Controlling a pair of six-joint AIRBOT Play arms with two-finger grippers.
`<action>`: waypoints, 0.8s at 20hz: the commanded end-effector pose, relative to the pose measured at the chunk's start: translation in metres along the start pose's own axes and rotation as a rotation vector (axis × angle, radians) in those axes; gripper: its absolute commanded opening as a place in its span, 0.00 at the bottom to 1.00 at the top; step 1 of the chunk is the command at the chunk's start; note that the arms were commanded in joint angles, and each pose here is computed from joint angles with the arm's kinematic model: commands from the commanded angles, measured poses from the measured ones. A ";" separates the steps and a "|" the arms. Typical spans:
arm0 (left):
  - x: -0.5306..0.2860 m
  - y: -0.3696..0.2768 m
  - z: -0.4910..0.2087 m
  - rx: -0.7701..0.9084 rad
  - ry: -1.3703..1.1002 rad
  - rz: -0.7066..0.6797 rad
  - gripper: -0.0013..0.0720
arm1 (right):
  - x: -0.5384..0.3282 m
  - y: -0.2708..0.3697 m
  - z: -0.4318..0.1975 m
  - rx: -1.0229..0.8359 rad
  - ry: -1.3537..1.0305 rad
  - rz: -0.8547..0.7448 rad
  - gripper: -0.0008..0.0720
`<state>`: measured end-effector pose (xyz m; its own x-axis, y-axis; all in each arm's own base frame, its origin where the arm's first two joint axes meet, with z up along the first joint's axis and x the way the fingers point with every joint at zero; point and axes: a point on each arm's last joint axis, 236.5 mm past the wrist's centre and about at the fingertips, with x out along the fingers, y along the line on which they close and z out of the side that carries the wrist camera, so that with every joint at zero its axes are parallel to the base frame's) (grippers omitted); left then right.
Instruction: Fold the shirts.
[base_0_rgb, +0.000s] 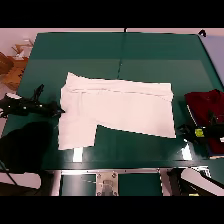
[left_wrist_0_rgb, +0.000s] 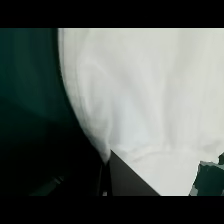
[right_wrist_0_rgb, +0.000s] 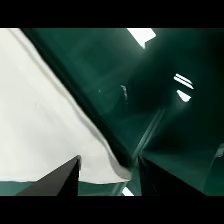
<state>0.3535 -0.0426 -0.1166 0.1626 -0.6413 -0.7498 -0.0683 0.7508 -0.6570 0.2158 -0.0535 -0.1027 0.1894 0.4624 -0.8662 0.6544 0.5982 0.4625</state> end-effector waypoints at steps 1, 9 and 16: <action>0.000 -0.004 -0.005 0.015 0.022 -0.018 0.05 | 0.022 0.000 -0.007 -0.056 0.094 0.053 0.60; -0.001 -0.014 -0.003 0.000 0.015 -0.061 0.05 | 0.038 0.027 -0.004 -0.141 0.109 0.127 0.29; -0.099 -0.122 0.048 0.244 -0.161 -0.157 0.05 | -0.085 0.159 0.033 -0.366 -0.080 0.454 0.03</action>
<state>0.3769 -0.0544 -0.0387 0.2164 -0.7038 -0.6767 0.0799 0.7035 -0.7062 0.2889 -0.0250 -0.0500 0.3110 0.6400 -0.7026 0.3849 0.5911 0.7088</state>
